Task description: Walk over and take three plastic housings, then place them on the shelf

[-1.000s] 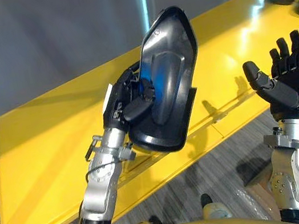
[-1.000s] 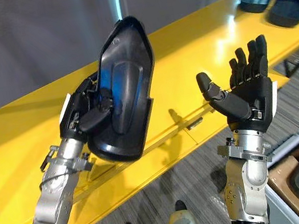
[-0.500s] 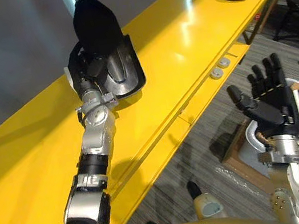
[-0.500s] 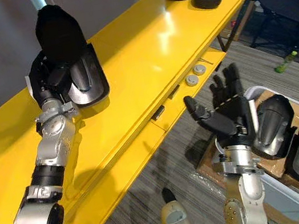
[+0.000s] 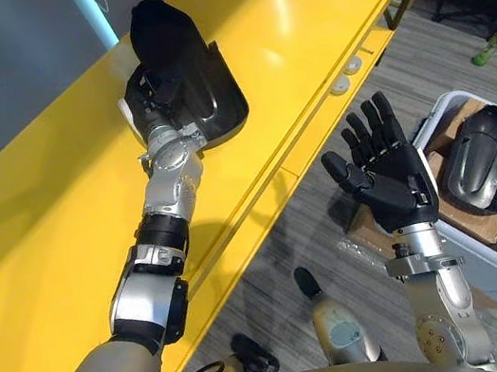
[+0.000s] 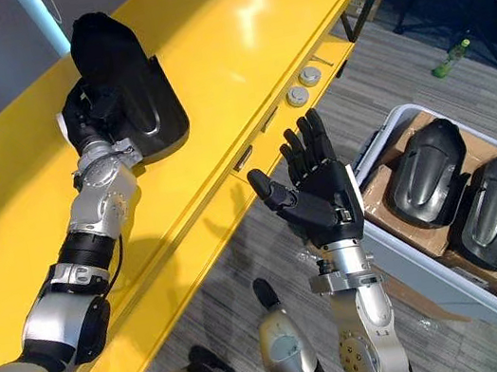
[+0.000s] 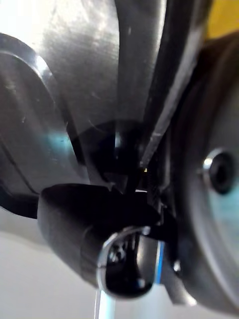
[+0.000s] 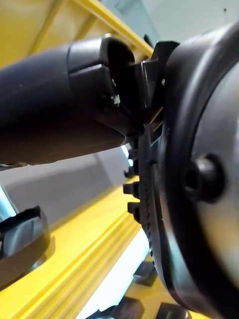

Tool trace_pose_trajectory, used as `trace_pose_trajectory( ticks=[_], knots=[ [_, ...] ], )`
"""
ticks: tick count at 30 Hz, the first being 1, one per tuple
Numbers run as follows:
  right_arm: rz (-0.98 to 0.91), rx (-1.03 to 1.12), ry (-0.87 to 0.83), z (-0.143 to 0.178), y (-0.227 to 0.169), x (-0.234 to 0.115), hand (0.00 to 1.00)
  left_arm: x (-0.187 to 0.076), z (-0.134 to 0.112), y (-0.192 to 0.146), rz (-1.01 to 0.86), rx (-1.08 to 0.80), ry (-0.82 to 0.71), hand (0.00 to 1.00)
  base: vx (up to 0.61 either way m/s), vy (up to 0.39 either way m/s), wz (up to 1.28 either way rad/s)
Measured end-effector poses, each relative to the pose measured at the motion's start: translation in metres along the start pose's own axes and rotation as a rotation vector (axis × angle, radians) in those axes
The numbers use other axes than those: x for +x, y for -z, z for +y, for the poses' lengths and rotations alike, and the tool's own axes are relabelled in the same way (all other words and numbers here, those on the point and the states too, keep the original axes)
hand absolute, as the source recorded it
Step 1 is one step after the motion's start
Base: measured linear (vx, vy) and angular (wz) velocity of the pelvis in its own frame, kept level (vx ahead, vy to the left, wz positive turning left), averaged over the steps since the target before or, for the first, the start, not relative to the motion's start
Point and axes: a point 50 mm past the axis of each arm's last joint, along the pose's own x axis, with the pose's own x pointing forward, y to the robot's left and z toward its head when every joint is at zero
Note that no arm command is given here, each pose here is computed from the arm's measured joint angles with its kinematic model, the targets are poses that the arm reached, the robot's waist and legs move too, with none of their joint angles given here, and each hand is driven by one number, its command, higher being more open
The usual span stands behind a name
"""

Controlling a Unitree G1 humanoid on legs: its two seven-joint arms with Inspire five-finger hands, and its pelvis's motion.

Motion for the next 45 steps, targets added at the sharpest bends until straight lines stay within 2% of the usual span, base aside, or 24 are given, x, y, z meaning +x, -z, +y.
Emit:
trace_pose_trajectory(
  ticks=[3, 11, 23, 34, 38, 41, 44, 45],
  knots=[
    [0.01, 0.035, 0.007, 0.004, 0.003, 0.0, 1.0, 0.001, -0.005, -0.01, -0.022, -0.013, -0.038, 1.0, -0.06, -0.013, 0.0],
    [0.018, 0.054, 0.013, 0.007, 0.006, -0.001, 1.0, 0.002, -0.005, -0.01, -0.025, -0.009, -0.067, 1.0, -0.01, -0.006, -0.01],
    [0.046, 0.099, -0.037, 0.022, 0.014, -0.003, 1.0, 0.001, -0.007, -0.006, -0.044, 0.127, -0.051, 1.0, -0.02, -0.02, 0.06],
    [0.055, 0.113, -0.058, 0.027, 0.018, 0.0, 1.0, -0.002, -0.008, -0.027, -0.123, 0.055, -0.063, 1.0, -0.01, -0.015, 0.09],
    [-0.021, 0.143, -0.122, 0.036, 0.01, 0.018, 1.0, -0.004, -0.01, -0.034, -0.166, 0.02, -0.042, 1.0, -0.04, -0.001, 0.15],
    [-0.087, 0.134, -0.234, 0.048, 0.003, 0.044, 1.0, -0.011, -0.012, -0.045, -0.233, -0.043, 0.024, 1.0, -0.09, -0.016, 0.28],
    [-0.089, 0.065, -0.291, 0.054, 0.008, 0.068, 1.0, -0.027, -0.015, -0.061, -0.315, -0.148, 0.194, 1.0, -0.1, -0.034, 0.34],
    [-0.069, 0.01, -0.308, 0.053, 0.011, 0.073, 1.0, -0.038, -0.015, -0.067, -0.353, -0.164, 0.303, 1.0, -0.07, -0.045, 0.35]
  ],
)
